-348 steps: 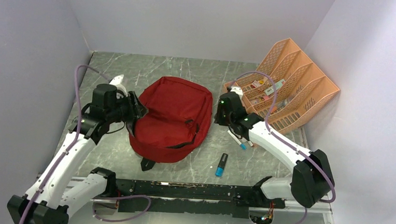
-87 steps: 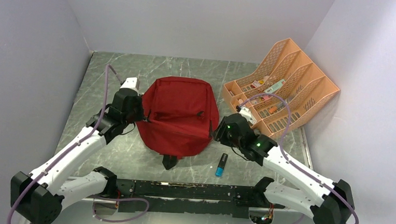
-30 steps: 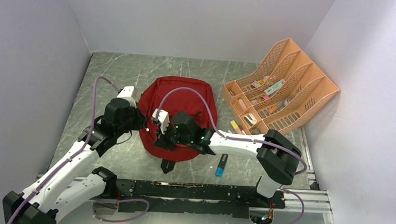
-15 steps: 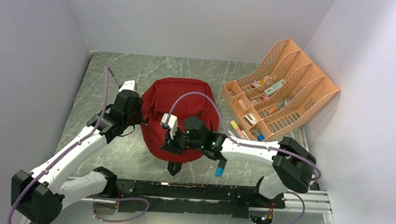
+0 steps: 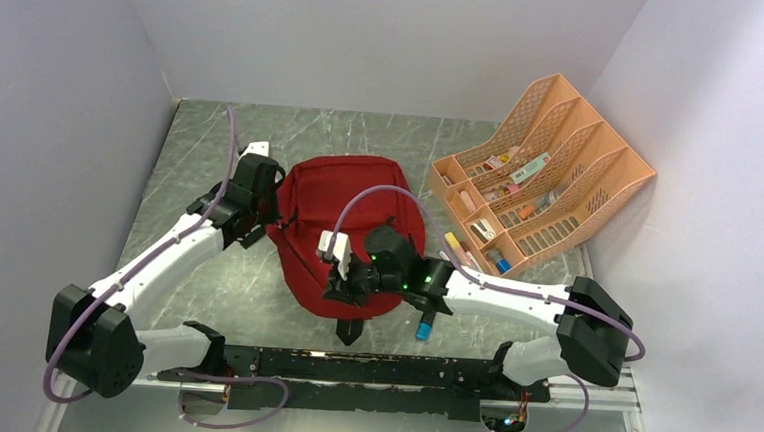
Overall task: Pack the student bag
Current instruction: Zip the student bag at the center of the board.
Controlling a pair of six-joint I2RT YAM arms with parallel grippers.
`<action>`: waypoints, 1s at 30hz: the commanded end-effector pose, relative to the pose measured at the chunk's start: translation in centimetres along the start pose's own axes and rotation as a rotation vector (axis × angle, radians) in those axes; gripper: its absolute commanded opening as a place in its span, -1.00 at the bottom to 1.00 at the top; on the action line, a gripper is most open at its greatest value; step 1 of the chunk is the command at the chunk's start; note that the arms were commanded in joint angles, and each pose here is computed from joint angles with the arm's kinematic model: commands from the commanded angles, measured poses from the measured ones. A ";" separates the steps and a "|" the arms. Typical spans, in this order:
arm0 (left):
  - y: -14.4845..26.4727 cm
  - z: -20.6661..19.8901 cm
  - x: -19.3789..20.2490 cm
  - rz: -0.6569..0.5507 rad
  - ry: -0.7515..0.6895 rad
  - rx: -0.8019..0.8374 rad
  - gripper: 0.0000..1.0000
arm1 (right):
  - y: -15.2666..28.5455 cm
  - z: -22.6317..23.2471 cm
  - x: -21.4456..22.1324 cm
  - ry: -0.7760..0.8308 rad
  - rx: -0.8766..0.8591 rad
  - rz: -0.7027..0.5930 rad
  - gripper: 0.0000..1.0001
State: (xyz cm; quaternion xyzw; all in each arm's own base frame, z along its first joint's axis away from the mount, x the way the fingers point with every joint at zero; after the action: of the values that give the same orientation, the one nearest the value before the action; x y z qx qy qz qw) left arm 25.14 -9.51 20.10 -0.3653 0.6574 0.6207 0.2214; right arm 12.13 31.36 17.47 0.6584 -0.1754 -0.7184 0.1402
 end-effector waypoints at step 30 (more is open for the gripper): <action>-4.2 0.2 -7.5 -0.117 0.081 0.057 -0.16 | -0.9 3.4 0.4 -0.104 -0.020 0.014 -0.55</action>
State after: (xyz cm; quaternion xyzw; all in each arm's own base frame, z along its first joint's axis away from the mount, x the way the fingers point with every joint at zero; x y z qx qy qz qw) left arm 30.94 -8.86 16.52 -0.3182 0.6771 0.6374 0.1843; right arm 10.10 31.39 16.23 0.6494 -0.1904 -0.7168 0.1681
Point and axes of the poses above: each gripper's point midway between its finger pads, its own y axis back along the fingers, its own z axis along the line the jaws close on, x = y × z, the point moved 8 cm from there along y, back along the fingers, and after that the axes turned 2 degrees about y, right-handed, at the moved point
